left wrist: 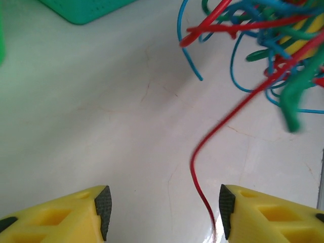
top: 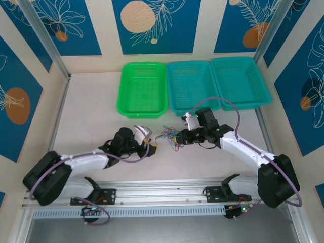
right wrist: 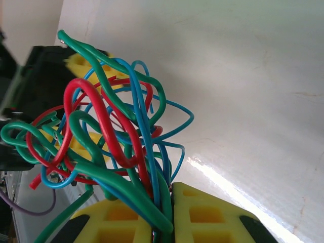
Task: Untangle the cables
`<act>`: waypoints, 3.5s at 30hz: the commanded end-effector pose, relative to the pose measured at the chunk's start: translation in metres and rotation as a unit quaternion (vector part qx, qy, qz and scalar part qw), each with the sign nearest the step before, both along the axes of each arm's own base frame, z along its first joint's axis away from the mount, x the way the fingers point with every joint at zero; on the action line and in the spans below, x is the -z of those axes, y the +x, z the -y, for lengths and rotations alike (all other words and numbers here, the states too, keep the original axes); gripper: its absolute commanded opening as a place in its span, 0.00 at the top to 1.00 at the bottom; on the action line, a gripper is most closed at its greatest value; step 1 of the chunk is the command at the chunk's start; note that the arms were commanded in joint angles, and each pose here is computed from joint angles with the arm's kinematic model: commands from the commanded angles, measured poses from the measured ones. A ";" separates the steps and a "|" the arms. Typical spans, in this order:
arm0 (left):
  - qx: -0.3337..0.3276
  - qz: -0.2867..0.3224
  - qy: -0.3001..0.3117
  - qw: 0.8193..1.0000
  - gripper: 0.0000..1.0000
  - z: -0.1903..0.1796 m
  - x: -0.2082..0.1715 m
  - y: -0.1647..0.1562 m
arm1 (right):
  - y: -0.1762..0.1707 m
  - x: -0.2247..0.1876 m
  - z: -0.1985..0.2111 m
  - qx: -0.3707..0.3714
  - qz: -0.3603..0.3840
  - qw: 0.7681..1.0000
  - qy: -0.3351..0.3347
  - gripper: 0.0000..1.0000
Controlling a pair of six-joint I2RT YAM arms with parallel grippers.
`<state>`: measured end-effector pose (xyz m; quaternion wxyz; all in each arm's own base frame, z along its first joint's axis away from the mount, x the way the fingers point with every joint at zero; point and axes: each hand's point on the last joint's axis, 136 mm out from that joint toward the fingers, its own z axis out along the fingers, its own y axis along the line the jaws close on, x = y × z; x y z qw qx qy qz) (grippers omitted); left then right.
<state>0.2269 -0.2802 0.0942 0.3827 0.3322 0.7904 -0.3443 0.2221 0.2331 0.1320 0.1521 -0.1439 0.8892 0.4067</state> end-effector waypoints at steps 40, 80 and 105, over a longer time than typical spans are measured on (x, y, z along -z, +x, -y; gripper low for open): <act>-0.473 0.006 0.017 0.881 1.00 -0.196 -0.046 0.049 | -0.007 0.095 0.163 0.415 -0.169 0.869 -0.210 0.79; -0.431 -0.036 -0.002 0.902 1.00 -0.185 -0.021 0.044 | -0.007 0.118 -0.171 0.060 -0.159 0.977 -0.133 0.71; -0.581 -0.137 -0.150 0.788 1.00 -0.266 -0.018 0.063 | -0.006 0.103 0.151 0.419 -0.198 0.873 -0.153 1.00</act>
